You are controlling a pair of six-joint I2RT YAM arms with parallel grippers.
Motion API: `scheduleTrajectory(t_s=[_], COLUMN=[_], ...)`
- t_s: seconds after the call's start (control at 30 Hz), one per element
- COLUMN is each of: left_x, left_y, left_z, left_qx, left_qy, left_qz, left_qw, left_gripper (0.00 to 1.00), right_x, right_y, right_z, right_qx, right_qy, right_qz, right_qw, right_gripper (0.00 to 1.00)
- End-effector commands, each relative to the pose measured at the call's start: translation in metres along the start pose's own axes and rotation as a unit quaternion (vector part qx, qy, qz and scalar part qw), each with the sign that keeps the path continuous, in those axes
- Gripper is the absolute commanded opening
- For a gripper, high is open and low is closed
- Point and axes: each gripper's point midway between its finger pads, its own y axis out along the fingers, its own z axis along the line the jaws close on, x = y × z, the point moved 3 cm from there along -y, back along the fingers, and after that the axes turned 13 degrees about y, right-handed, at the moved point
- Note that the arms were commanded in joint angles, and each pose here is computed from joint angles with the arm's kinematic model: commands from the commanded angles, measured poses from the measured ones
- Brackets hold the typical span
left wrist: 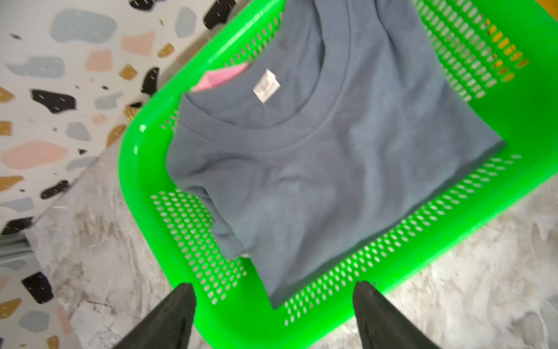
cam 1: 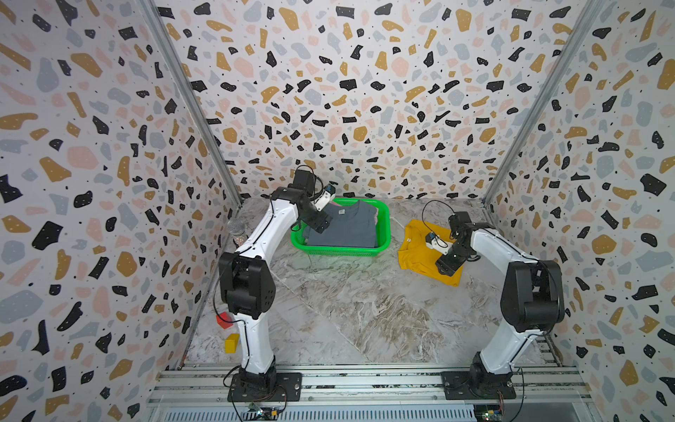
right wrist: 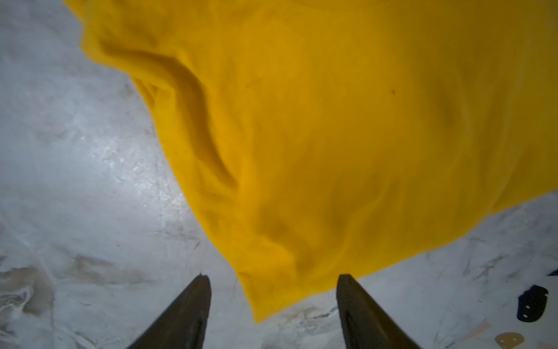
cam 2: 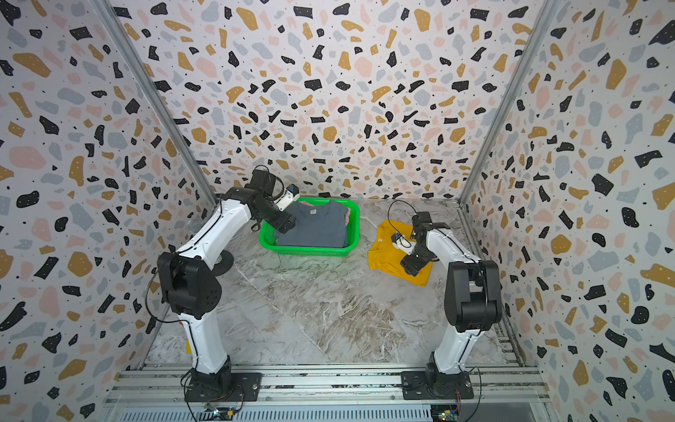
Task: Put the folded t-shirts into the basket
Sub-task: Move the T-shirt to the center of the board.
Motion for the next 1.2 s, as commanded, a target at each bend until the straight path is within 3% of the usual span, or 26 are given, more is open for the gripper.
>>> scheduleTrajectory(t_s=[0.0,0.23,0.33,0.5,0.73,0.93,1.17], left_x=[-0.008,-0.043,-0.056,-0.063,-0.065,-0.072,-0.085], left_y=[-0.011,-0.031,-0.03,-0.033,-0.035,-0.04,-0.053], left_z=[-0.019,-0.058,-0.067,-0.068,-0.065,-0.058,-0.044], left_qx=[-0.017,-0.033,-0.031,-0.009,0.0,0.02,0.042], left_qy=[-0.008,-0.002,0.002,0.005,0.005,0.001,-0.02], left_qz=[-0.031,-0.051,-0.047,-0.053,-0.051,-0.044,-0.046], left_qw=[0.999,0.998,0.998,0.999,0.999,0.999,0.998], left_gripper=[0.85,0.87,0.87,0.87,0.86,0.87,0.87], right_x=[0.004,-0.022,-0.04,-0.082,-0.135,-0.137,-0.115], right_y=[0.002,0.042,0.051,0.047,0.035,0.02,0.017], right_z=[-0.012,-0.026,-0.015,0.034,0.114,0.179,0.239], right_qx=[0.007,-0.032,-0.017,0.049,0.129,0.185,0.194], right_qy=[0.009,-0.028,-0.044,-0.073,-0.148,-0.225,-0.338], right_qz=[0.006,0.078,0.107,0.153,0.219,0.23,0.221], right_qw=[1.0,0.996,0.993,0.984,0.956,0.928,0.894], right_gripper=[0.7,0.64,0.59,0.54,0.52,0.59,0.67])
